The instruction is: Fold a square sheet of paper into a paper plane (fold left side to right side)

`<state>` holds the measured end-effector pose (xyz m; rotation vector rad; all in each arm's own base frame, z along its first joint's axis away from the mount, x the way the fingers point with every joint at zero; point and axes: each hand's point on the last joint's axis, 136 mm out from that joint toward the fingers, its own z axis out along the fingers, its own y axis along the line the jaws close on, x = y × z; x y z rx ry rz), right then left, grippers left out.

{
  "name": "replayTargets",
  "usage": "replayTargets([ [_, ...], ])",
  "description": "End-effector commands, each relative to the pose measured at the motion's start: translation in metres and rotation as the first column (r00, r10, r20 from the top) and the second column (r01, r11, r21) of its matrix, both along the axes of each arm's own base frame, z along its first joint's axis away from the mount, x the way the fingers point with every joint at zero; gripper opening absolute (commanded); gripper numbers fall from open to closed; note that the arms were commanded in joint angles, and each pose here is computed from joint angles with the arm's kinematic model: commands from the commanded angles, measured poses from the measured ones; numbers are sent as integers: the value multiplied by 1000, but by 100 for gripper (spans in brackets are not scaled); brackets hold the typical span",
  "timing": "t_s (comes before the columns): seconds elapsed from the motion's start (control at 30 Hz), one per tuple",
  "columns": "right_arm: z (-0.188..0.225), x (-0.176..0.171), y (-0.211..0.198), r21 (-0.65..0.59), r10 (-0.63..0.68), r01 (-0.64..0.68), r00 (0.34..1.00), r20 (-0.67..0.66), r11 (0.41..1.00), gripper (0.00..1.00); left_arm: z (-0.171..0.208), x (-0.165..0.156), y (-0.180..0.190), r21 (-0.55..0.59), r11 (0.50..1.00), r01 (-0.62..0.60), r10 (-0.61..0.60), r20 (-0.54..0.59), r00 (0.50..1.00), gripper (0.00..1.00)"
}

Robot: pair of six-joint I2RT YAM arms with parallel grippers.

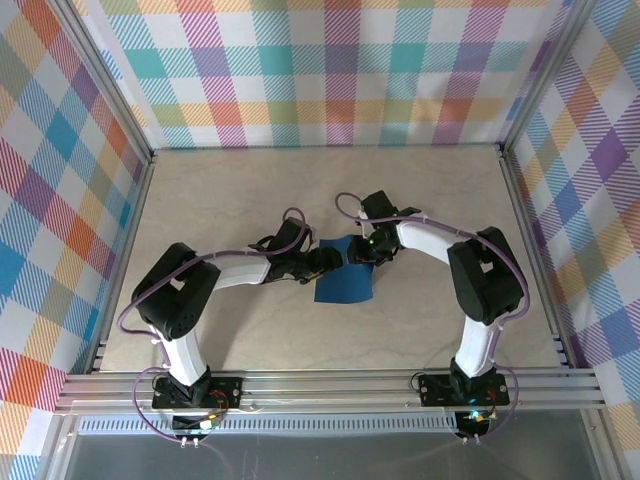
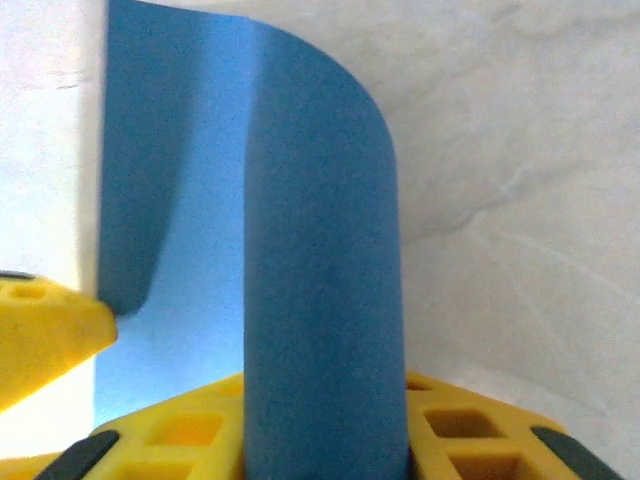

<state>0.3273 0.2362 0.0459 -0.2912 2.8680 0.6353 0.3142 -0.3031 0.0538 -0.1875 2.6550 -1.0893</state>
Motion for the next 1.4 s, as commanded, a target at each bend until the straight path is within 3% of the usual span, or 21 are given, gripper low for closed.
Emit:
replayTargets([
  [0.0, 31, -1, 6, 155, 4, -5, 1000, 8, 988, 31, 32, 11, 18, -29, 999, -23, 25, 103, 994, 75],
  [0.2, 79, -4, 3, 348, 33, -56, 997, 72, 936, 29, 75, 21, 64, -84, 996, -31, 53, 272, 961, 81],
  [0.43, 144, -25, 12, 492, 129, -214, 971, 202, 844, 28, 136, 12, 98, -276, 960, 49, 107, 520, 847, 97],
  [0.73, 217, -55, 37, 653, 217, -360, 931, 292, 666, 27, 182, -6, 83, -436, 868, 239, 94, 617, 782, 100],
  [0.97, 259, -73, 63, 708, 269, -459, 888, 372, 536, 27, 198, -22, 57, -450, 809, 379, 17, 661, 750, 100],
  [1.03, 259, -70, 63, 704, 260, -463, 886, 384, 538, 28, 204, -26, 52, -444, 799, 406, 1, 676, 737, 100],
  [1.17, 242, -57, 61, 665, 234, -436, 897, 375, 606, 28, 206, -32, 44, -419, 797, 436, -39, 683, 729, 94],
  [1.23, 236, -50, 59, 651, 215, -419, 903, 372, 633, 28, 205, -36, 41, -399, 801, 446, -64, 683, 727, 87],
  [1.37, 225, -39, 51, 628, 185, -388, 912, 366, 675, 28, 201, -37, 41, -361, 824, 436, -90, 677, 730, 60],
])
